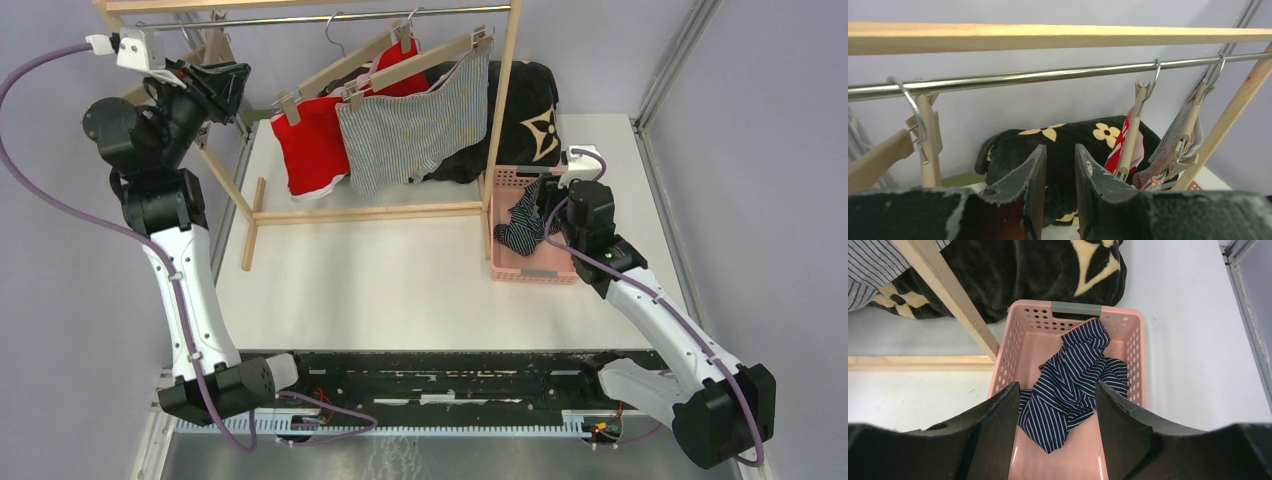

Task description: Remove the underwear clipped to the hanger

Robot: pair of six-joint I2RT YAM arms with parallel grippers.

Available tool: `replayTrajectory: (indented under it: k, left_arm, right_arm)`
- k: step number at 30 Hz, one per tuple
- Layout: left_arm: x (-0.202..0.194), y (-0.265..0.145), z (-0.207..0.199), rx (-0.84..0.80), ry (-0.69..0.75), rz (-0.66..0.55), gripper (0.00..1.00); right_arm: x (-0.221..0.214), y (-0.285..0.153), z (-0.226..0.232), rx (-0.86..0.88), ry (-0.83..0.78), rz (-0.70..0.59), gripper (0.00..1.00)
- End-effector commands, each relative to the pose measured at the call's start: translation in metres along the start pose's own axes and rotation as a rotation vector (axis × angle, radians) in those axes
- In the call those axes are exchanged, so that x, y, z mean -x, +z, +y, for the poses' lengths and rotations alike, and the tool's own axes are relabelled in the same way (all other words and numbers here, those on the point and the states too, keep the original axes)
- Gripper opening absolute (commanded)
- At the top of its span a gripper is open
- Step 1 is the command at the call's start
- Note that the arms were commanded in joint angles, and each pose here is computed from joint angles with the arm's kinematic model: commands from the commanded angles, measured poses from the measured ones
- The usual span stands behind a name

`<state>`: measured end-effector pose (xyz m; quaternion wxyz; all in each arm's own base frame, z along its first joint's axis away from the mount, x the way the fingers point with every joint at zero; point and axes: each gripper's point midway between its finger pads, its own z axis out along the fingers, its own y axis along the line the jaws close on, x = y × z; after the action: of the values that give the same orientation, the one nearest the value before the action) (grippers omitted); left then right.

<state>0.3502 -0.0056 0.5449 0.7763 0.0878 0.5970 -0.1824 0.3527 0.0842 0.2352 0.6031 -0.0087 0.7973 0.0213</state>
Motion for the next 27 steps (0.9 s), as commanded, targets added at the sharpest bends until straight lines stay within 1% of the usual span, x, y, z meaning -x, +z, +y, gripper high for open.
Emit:
replayTrajectory:
  k: [1,4,6,9,11,14,23,27]
  left_arm:
    - [0.038,0.012,-0.037,-0.143,0.03,-0.089,0.34]
    - [0.026,0.03,-0.051,-0.176,0.049,-0.05,0.34]
    - [0.021,0.039,-0.067,-0.193,0.068,-0.039,0.34]
    - [0.008,0.051,-0.086,-0.222,0.064,-0.016,0.35]
    - [-0.004,0.058,-0.086,-0.199,0.072,0.022,0.34]
    - [-0.016,0.066,-0.076,-0.125,0.101,0.046,0.34]
    - [-0.01,0.07,-0.064,-0.041,0.153,0.038,0.36]
    - [-0.022,0.073,-0.06,-0.037,0.154,0.071,0.37]
  right_arm:
    - [0.021,-0.005,0.009,0.05,0.041,-0.068,0.64]
    - [0.019,-0.007,0.011,0.065,0.044,-0.067,0.64]
    - [0.019,-0.008,0.011,0.069,0.046,-0.07,0.64]
    - [0.019,-0.009,0.011,0.068,0.046,-0.072,0.64]
    - [0.018,-0.01,0.011,0.069,0.042,-0.07,0.64]
    - [0.016,-0.01,0.01,0.071,0.04,-0.068,0.64]
    - [0.01,-0.005,0.018,0.102,0.038,-0.051,0.63]
    - [0.009,-0.005,0.019,0.11,0.041,-0.051,0.63]
